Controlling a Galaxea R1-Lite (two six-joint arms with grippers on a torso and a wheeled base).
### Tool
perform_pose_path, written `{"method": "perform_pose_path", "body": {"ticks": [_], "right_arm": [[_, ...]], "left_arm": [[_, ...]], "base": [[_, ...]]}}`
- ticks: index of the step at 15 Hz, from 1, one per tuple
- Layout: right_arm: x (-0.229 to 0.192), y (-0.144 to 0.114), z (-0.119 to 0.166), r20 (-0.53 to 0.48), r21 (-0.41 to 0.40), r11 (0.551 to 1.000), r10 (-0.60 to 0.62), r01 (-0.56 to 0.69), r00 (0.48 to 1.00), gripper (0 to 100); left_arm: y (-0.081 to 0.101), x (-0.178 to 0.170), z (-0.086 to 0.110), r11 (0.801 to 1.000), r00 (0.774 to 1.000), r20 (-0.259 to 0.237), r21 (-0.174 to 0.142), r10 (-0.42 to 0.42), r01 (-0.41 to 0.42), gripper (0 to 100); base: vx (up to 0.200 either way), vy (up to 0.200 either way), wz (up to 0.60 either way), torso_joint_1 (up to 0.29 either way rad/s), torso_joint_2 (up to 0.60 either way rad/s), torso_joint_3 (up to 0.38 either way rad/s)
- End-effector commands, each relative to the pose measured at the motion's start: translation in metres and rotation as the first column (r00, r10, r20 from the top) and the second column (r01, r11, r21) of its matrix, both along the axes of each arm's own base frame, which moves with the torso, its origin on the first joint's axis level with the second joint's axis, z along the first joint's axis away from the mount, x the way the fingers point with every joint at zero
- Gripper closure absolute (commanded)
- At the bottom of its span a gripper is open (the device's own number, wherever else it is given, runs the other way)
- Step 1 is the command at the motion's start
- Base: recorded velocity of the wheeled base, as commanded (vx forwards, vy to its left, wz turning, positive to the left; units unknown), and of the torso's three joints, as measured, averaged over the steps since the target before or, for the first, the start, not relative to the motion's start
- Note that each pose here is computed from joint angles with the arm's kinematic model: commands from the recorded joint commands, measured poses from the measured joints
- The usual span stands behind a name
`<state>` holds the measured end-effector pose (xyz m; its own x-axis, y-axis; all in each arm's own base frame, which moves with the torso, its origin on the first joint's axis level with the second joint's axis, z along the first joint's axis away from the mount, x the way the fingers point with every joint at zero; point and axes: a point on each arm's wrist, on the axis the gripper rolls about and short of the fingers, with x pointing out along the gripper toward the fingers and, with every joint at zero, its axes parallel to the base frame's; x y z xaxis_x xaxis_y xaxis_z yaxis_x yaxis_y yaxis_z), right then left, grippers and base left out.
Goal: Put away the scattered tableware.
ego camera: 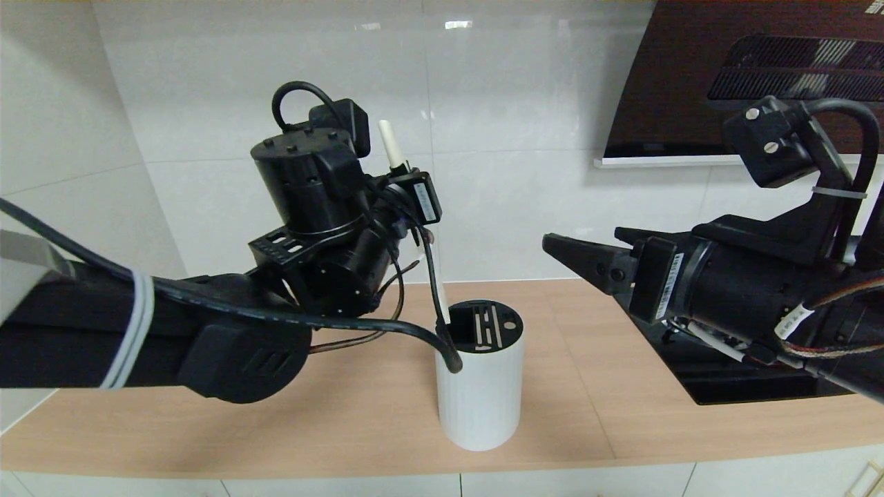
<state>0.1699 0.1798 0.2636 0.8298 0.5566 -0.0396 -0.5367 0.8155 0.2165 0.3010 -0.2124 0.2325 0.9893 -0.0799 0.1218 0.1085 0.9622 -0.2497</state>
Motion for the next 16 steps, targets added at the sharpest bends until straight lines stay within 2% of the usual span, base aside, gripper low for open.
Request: {"method": "perform_pose_path", "body": {"ticks": [1, 3, 5, 9, 13, 16], "right_arm": [[0.002, 0.002, -0.003, -0.007, -0.007, 1.0, 0.001, -0.001, 1.0, 0], [0.004, 0.005, -0.006, -0.016, -0.017, 1.0, 0.001, -0.001, 1.0, 0], [0.005, 0.006, -0.008, -0.02, -0.022, 1.0, 0.001, -0.001, 1.0, 0], [0.006, 0.006, -0.008, -0.022, -0.024, 1.0, 0.001, -0.001, 1.0, 0], [0.007, 0.008, -0.01, -0.025, -0.027, 1.0, 0.001, -0.001, 1.0, 0], [0.007, 0.008, -0.011, -0.028, -0.031, 1.0, 0.001, -0.001, 1.0, 0]], "left_arm": [[-0.014, 0.014, -0.026, 0.998, 0.999, -0.013, 0.047, 0.03, -0.029, 100], [-0.022, 0.015, -0.032, 0.998, 0.999, 0.027, 0.06, 0.026, -0.028, 100], [-0.028, 0.012, -0.036, 0.998, 1.0, 0.018, 0.065, 0.011, -0.012, 100], [-0.032, 0.013, -0.039, 0.999, 0.999, 0.039, 0.048, -0.001, -0.001, 100], [-0.037, 0.019, -0.055, 0.998, 1.0, 0.012, 0.07, -0.002, 0.001, 100], [-0.041, 0.023, -0.065, 0.997, 1.0, 0.006, 0.074, -0.002, 0.002, 100]], "base": [[0.0, 0.0, 0.0, 0.0, 0.0, 0.0], [0.0, 0.0, 0.0, 0.0, 0.0, 0.0], [0.0, 0.0, 0.0, 0.0, 0.0, 0.0], [0.0, 0.0, 0.0, 0.0, 0.0, 0.0], [0.0, 0.0, 0.0, 0.0, 0.0, 0.0], [0.0, 0.0, 0.0, 0.0, 0.0, 0.0]]}}
